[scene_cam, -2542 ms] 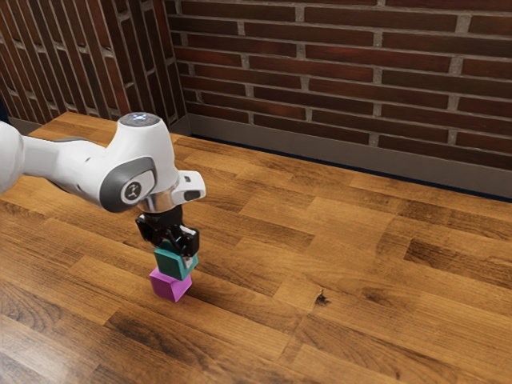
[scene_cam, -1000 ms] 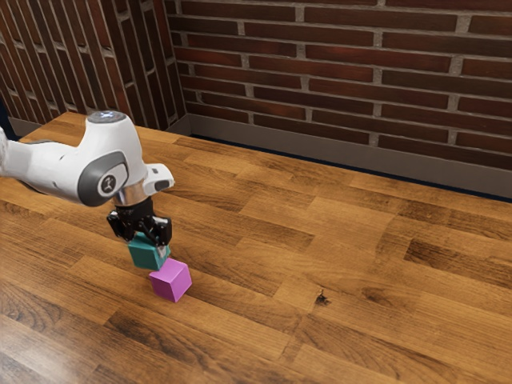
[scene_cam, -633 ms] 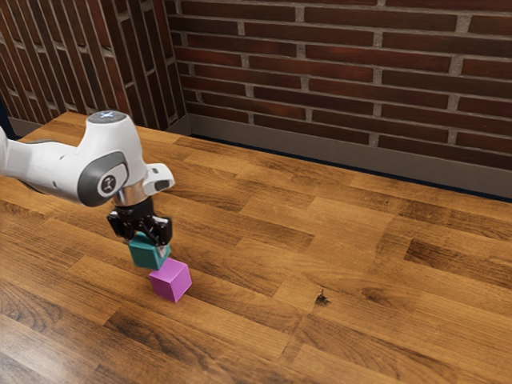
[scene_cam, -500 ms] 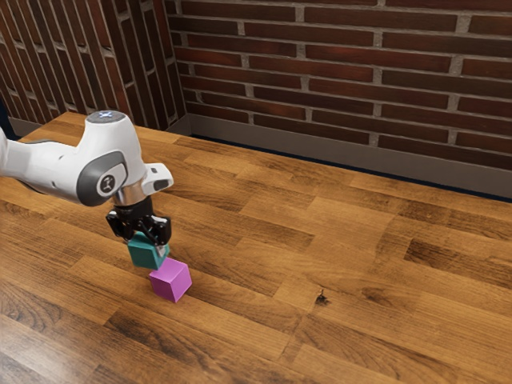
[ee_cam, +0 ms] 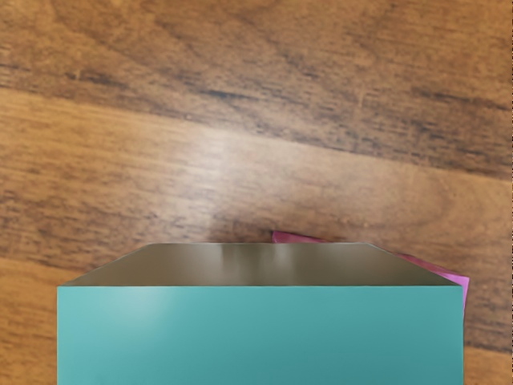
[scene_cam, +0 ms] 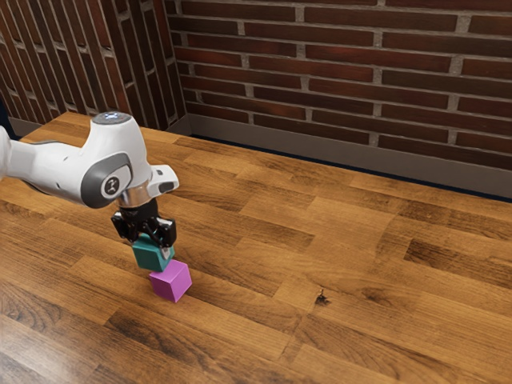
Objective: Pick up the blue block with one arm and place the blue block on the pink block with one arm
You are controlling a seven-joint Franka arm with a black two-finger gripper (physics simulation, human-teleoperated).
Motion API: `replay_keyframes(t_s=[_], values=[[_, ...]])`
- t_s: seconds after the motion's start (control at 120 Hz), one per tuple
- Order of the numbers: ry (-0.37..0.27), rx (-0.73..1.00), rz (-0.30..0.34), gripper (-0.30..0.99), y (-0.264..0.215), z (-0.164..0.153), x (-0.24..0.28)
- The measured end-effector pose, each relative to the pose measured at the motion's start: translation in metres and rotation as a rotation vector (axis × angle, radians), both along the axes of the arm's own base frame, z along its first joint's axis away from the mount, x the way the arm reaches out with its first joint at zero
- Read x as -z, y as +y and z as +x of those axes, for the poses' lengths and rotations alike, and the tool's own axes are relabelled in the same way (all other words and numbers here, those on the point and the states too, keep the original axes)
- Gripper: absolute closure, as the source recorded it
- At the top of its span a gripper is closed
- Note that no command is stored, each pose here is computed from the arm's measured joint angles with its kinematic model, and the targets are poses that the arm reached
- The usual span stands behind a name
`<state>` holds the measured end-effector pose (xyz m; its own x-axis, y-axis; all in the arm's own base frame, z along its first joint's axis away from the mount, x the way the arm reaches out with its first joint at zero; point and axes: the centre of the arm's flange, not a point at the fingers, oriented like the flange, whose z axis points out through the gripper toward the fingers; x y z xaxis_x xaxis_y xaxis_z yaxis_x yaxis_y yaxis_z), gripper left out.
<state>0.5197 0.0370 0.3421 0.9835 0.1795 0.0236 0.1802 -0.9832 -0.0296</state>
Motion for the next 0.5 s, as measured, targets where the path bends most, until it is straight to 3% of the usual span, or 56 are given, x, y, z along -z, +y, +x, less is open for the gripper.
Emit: replay_keyframes(t_s=[0.5], values=[[-0.009,0.075,-0.004,0.31,-0.015,0.001,0.001]])
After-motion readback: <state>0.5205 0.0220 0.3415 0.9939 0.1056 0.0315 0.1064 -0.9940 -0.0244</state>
